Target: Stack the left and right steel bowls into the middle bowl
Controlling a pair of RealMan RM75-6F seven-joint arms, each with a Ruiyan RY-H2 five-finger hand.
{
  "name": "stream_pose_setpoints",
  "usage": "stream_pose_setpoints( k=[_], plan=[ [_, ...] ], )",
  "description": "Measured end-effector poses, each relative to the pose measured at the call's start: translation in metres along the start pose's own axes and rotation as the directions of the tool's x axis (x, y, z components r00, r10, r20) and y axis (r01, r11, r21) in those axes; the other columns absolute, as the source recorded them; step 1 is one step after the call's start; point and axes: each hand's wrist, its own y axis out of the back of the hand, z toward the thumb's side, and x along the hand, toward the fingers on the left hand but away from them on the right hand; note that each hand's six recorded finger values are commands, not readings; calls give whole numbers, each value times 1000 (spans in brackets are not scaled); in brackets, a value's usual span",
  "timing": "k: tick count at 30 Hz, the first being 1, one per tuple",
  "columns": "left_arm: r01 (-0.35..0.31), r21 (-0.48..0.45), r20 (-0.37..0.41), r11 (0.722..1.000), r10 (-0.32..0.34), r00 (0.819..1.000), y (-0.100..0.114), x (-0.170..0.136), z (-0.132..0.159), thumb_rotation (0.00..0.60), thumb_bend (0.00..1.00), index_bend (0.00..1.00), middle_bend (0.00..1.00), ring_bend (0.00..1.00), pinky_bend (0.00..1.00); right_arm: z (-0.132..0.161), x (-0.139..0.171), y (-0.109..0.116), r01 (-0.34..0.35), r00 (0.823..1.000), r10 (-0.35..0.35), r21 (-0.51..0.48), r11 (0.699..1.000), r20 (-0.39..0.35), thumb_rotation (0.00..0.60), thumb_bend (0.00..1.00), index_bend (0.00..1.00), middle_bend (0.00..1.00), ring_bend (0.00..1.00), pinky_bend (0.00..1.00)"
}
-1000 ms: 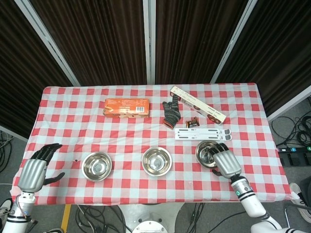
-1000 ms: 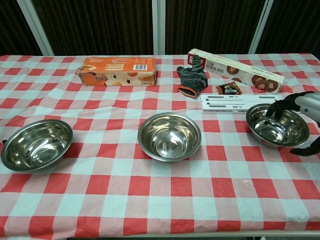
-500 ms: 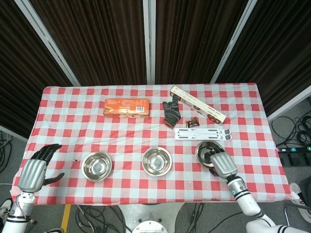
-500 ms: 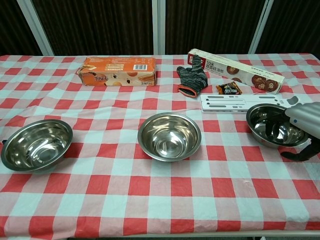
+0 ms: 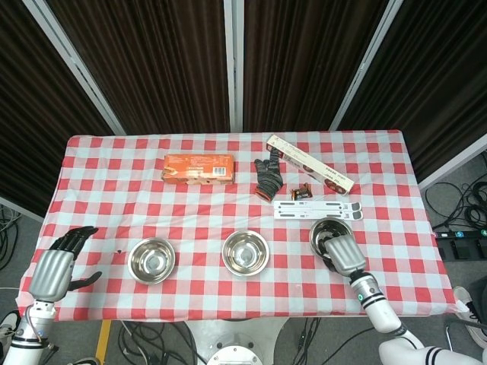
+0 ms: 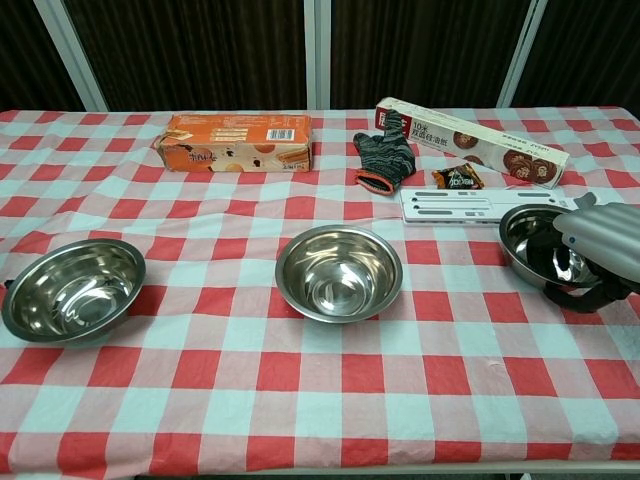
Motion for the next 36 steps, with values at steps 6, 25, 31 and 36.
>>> stream_pose_setpoints(
  k=[6,25,31,36],
  plan=[
    [1,-5,-5,1000,-1,1000,0,0,-1,600,126,232,272,197,307,-1,1,-1,-1,1000,1,5,1000,2,600,490,661,565,486,626],
    [-6,-13,-8,1000,6,1000,2,0,-3,600,126,233,272,197,308,20,3,57,148,987,-148,-9,989,-56,600,513,684,583,506,656],
    [-15,-19,-12,1000,14,1000,4,1,-3,600,125,233,272,197,308,53,-3,79,194,972,-191,11,981,-140,600,515,684,583,506,656],
    [-12,-20,-21,1000,12,1000,5,0,-7,600,125,233,272,196,307,87,-9,95,224,953,-211,35,974,-219,600,515,684,583,506,656]
  ],
)
